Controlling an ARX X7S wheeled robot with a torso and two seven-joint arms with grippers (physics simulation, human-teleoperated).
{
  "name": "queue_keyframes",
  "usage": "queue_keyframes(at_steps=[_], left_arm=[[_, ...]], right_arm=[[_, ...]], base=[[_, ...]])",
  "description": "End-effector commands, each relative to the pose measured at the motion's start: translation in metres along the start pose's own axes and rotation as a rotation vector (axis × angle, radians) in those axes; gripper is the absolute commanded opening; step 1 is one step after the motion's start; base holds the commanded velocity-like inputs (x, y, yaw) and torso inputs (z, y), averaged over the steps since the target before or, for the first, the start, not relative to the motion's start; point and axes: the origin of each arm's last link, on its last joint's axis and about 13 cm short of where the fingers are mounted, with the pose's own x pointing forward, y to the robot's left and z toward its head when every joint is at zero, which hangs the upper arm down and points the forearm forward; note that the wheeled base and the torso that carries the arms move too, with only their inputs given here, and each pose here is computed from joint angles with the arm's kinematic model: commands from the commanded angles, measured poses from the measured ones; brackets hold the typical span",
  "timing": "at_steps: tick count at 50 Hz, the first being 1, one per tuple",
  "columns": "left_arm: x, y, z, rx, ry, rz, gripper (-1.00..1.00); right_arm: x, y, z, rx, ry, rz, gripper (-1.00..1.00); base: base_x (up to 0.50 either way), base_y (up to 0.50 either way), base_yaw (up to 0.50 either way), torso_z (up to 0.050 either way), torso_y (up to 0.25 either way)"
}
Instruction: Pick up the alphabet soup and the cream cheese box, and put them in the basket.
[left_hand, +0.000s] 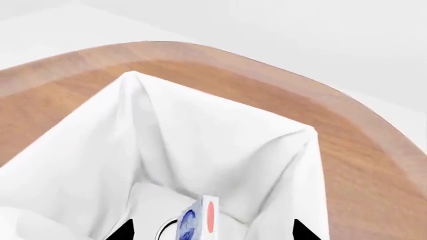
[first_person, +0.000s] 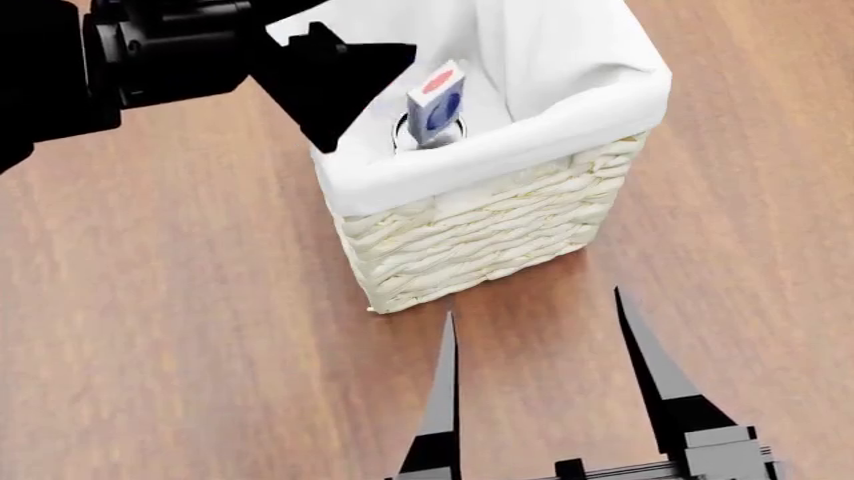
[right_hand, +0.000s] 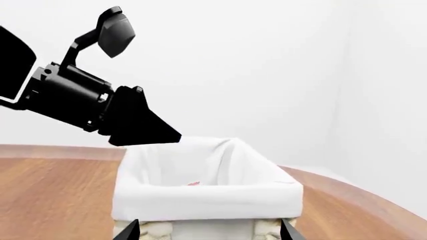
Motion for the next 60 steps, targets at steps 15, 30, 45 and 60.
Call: queue_keyframes(at_steps=[15, 30, 45, 60], left_arm=[[-0.001, -0.001, -0.001, -0.006, -0.03, 0.01, 1.0], [-0.029, -0.063, -0.031, 0.108, -0.554, 0.398, 1.0], [-0.052, -0.117, -0.081, 0.189, -0.771, 0.629, 1.0], [-0.06, -0.137, -0.118, 0.165, -0.808, 0.667, 1.0]], right_arm=[[-0.001, 0.0, -0.001, 0.002, 0.005, 0.002, 1.0], [-0.001, 0.003, -0.003, 0.009, 0.013, 0.011, 1.0], [-0.002, 0.007, -0.002, 0.039, 0.009, 0.023, 1.0], [-0.005, 0.008, -0.004, 0.043, 0.013, 0.024, 1.0]], base=[[0.0, 0.0, 0.0, 0.0, 0.0], [0.0, 0.0, 0.0, 0.0, 0.0], [0.0, 0.0, 0.0, 0.0, 0.0], [0.0, 0.0, 0.0, 0.0, 0.0]])
